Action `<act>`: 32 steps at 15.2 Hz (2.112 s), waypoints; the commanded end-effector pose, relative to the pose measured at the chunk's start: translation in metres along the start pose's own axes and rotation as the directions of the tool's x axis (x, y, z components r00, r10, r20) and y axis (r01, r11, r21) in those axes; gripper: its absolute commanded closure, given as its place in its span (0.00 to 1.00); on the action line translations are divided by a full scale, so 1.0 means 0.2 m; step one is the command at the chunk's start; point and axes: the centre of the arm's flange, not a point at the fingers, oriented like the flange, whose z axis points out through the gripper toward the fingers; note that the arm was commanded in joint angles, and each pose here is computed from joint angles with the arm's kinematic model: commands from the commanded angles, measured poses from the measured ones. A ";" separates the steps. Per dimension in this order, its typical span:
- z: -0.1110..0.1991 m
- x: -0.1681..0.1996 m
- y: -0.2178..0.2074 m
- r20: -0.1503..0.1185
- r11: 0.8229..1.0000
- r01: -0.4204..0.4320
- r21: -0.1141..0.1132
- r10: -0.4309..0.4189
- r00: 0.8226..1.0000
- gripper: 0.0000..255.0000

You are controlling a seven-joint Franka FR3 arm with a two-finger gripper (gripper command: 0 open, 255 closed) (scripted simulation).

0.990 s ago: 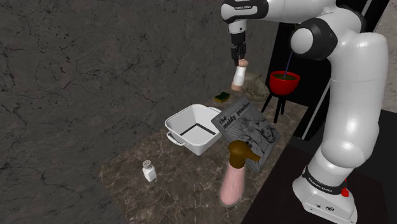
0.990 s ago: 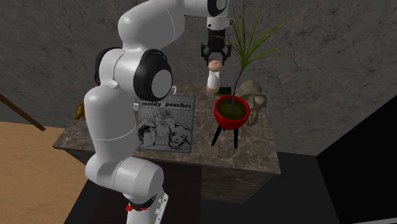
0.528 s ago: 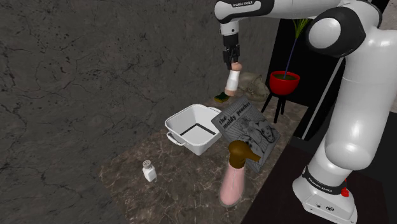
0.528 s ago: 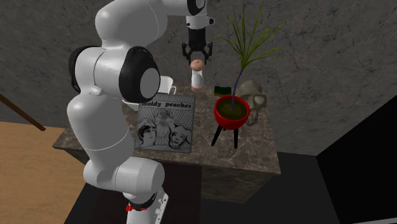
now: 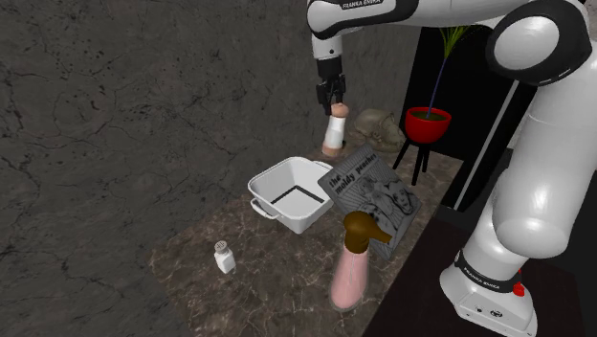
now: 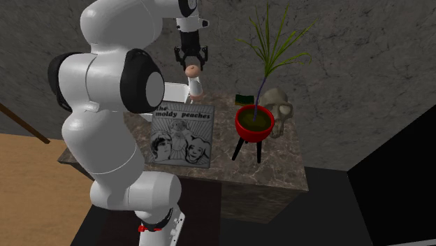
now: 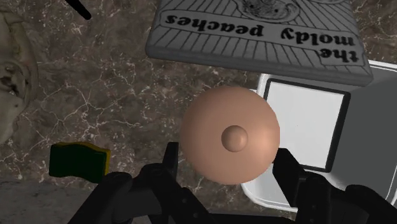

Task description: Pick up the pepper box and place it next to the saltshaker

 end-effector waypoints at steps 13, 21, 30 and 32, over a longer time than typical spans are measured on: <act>-0.03 0.02 -0.91 0.000 1.000 -0.002 0.000 0.002 1.000 1.00; -0.05 0.04 -1.44 0.000 1.000 -0.002 0.000 0.002 1.000 1.00; -0.04 0.06 -2.01 0.000 1.000 -0.002 0.000 0.002 1.000 1.00; 0.01 0.07 -2.01 0.000 1.000 -0.002 0.000 0.002 1.000 1.00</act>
